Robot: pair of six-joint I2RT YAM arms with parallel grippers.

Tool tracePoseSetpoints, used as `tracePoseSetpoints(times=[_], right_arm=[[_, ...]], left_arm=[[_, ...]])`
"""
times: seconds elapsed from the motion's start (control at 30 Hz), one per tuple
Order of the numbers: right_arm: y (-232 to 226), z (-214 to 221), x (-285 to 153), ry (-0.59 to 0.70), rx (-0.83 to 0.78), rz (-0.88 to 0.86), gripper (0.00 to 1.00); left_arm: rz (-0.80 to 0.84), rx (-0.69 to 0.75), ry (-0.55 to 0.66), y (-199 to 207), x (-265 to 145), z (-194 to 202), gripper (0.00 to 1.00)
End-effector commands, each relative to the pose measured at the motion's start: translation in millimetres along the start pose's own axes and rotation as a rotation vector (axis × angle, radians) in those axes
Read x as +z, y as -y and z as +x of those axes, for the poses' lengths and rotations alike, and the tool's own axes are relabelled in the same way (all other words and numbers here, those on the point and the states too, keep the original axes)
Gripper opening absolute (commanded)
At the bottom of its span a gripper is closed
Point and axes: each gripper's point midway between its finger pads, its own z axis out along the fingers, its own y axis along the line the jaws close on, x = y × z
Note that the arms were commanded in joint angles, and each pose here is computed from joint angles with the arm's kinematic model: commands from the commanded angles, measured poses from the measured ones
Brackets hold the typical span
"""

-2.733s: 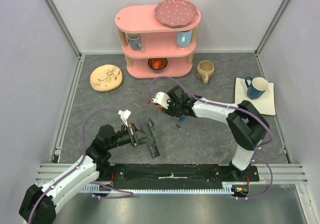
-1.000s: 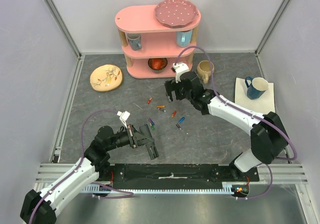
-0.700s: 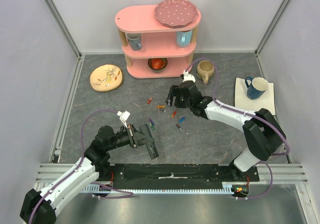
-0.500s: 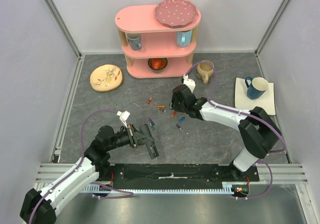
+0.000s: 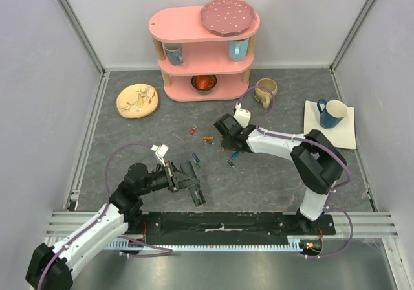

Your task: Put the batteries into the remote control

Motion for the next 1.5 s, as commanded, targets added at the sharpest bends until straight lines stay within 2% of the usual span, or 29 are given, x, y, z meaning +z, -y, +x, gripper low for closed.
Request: tracePoseSetpoints(times=[0.0,0.53,0.7,0.93,1.03,1.07,1.27,1.37,1.4,1.47], right_arm=[[-8,-13,2,0.045,0.059,0.023,0.46],[2,6,17,-0.009,0.02,0.076,0.39],[7,13,21,-0.022,-0.013,0.089,0.29],[12,17,24,-0.036,-0.061,0.101,0.23],[12,20,25,-0.051,-0.096,0.093,0.1],[12,18,25,-0.051,-0.124,0.089,0.0],[1,-10,-9,0.013,-0.277,-0.003,0.0],[-13,-24,-52,0.079,-0.388,-0.118,0.0],[-34,-31,-82,0.119,-0.401,-0.241,0.0],[-41,-23,-109,0.158,-0.498,-0.338,0.0]], left_arm=[[0.026,0.022,0.021,4,0,-4,0.02],[0.033,0.025,0.025,5,0,-4,0.02],[0.037,0.024,0.023,5,0,-4,0.02],[0.04,0.022,0.025,6,0,-4,0.02],[0.038,0.021,0.026,5,0,-4,0.02],[0.038,0.021,0.026,6,0,-4,0.02],[0.054,0.024,0.037,12,3,-10,0.02],[0.065,0.004,0.045,16,7,-15,0.02],[0.092,0.008,0.055,24,8,-19,0.02],[0.086,-0.014,0.06,23,13,-23,0.02]])
